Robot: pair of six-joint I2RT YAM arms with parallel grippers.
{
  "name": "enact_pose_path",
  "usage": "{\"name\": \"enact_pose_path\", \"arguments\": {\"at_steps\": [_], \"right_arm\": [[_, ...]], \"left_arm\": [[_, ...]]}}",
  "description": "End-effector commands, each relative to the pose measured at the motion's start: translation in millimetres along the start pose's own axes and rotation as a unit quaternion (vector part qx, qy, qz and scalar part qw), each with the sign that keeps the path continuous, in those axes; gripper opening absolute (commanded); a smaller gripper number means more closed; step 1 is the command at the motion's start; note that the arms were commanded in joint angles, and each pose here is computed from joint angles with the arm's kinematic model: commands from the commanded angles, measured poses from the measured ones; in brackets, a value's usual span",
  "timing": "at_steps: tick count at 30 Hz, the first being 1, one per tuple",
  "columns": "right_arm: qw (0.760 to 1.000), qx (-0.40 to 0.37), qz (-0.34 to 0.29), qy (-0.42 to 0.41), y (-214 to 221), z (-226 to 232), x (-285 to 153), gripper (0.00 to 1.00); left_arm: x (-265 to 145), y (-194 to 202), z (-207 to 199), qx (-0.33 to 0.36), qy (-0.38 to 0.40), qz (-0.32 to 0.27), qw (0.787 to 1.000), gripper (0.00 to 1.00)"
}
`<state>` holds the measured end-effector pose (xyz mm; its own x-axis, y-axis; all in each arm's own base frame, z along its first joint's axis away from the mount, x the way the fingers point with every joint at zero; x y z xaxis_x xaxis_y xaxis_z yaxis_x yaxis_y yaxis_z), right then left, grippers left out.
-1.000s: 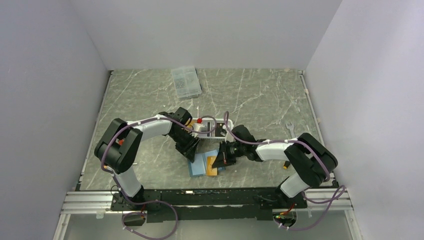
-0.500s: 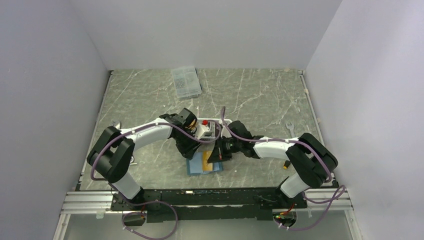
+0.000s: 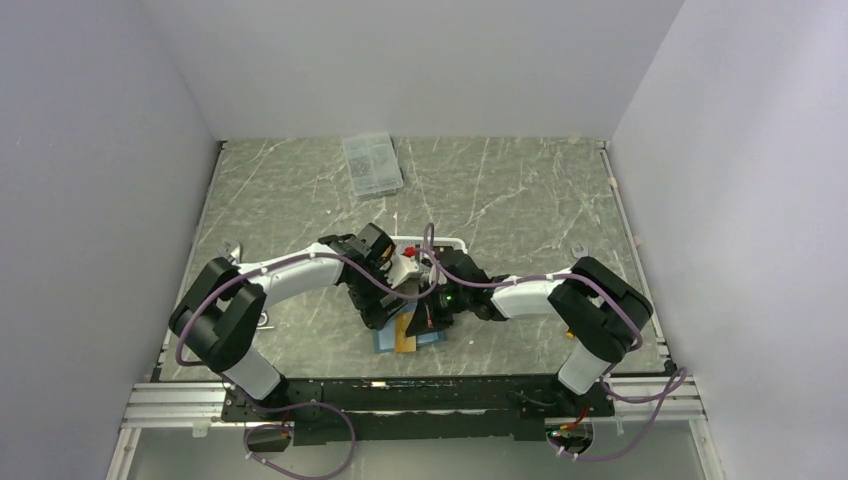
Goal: Put the credit cards into the card holder
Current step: Open the card holder at the center of the board.
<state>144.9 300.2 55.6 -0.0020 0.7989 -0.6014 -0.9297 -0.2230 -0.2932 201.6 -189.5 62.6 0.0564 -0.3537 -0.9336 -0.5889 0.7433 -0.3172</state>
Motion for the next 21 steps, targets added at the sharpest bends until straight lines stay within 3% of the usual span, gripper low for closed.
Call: {"name": "enact_pose_path", "arguments": {"at_steps": [1,5,9,13,21], "right_arm": [[1.000,-0.004,-0.021,0.017,-6,-5,3,0.00],[0.999,-0.004,-0.025,0.019,-6,-5,2,0.00],[0.999,-0.003,-0.029,0.017,-7,-3,1,0.00],[0.999,-0.003,-0.038,0.003,-10,1,-2,0.00],[0.998,0.008,-0.055,-0.015,-11,3,-13,0.00]], "left_arm": [[-32,-23,-2,0.014,0.015,-0.056,0.998,0.99],[-58,-39,-10,0.043,0.041,-0.114,0.992,0.99],[-59,-35,-24,0.101,0.073,-0.153,0.980,0.99],[-43,-20,-30,0.178,0.064,-0.143,0.972,0.99],[-23,-10,-31,0.244,0.053,-0.127,0.960,0.93]]}}
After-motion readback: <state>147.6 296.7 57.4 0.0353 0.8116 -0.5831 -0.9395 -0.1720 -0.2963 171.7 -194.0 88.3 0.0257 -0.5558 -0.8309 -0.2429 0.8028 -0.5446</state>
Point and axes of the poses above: each gripper's point midway between its finger pads, its own x axis out along the fingers, its own z axis along the line the jaws close on, y = z × x, the point moved 4 cm from there along -x, back along the fingers, and after that the axes turned 8 degrees about -x, right-handed, at the moved point
